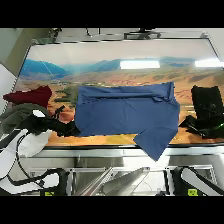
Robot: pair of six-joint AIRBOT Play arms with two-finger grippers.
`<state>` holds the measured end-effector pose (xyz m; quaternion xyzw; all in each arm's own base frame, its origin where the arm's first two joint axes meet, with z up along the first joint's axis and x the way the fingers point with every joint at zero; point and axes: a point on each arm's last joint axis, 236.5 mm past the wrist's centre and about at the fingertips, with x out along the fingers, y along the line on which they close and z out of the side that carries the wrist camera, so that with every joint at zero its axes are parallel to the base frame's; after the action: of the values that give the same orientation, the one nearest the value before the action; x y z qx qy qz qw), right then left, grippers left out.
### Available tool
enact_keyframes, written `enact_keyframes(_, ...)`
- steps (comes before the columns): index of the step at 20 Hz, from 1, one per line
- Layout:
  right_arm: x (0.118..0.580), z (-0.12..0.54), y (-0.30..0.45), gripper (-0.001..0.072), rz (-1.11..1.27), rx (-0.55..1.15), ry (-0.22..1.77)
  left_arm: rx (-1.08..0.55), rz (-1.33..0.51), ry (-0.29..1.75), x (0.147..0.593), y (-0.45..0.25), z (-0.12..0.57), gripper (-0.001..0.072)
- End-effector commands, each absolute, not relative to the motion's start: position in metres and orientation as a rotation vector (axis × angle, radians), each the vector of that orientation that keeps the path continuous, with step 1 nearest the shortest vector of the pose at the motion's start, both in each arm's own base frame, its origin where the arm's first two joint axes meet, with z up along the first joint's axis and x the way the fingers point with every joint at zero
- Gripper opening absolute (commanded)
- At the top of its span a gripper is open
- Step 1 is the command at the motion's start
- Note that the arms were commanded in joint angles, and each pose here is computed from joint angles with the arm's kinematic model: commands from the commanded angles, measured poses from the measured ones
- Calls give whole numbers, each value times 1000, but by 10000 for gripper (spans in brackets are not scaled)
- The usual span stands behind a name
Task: Fold the shirts.
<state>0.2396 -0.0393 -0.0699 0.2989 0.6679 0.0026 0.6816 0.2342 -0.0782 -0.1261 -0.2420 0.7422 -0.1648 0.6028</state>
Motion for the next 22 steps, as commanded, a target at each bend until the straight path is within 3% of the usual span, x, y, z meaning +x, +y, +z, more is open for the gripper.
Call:
enact_keyframes(1, 213, -92, -22, 478, 9, 726, 1576, -599, -444, 1651, 251, -90, -114, 50)
enact_keyframes(2, 206, -101, -17, 478, 6, 746, 1593, -598, -454, 1633, 259, -90, -108, 15)
enact_keyframes(11, 206, -126, 48, 472, 156, 922, 1657, -586, -487, 1589, 283, -90, -83, 15)
enact_keyframes(12, 209, -124, 56, 407, 191, 921, 1650, -586, -488, 1590, 283, -90, -83, 15)
enact_keyframes(13, 211, -121, 61, 263, 225, 917, 1641, -586, -489, 1591, 283, -90, -83, 15)
enact_keyframes(15, 213, -110, 63, 215, 268, 920, 1655, -585, -489, 1591, 283, -90, -83, 15)
enact_keyframes(16, 214, -100, 62, 42, 303, 919, 1662, -584, -488, 1592, 283, -89, -83, 15)
enact_keyframes(19, 229, -80, 42, 21, 264, 905, 1630, -583, -472, 1600, 282, -87, -85, 12)
enact_keyframes(22, 226, -79, -1, 21, 116, 782, 1672, -508, -390, 1670, 269, -67, -97, 7)
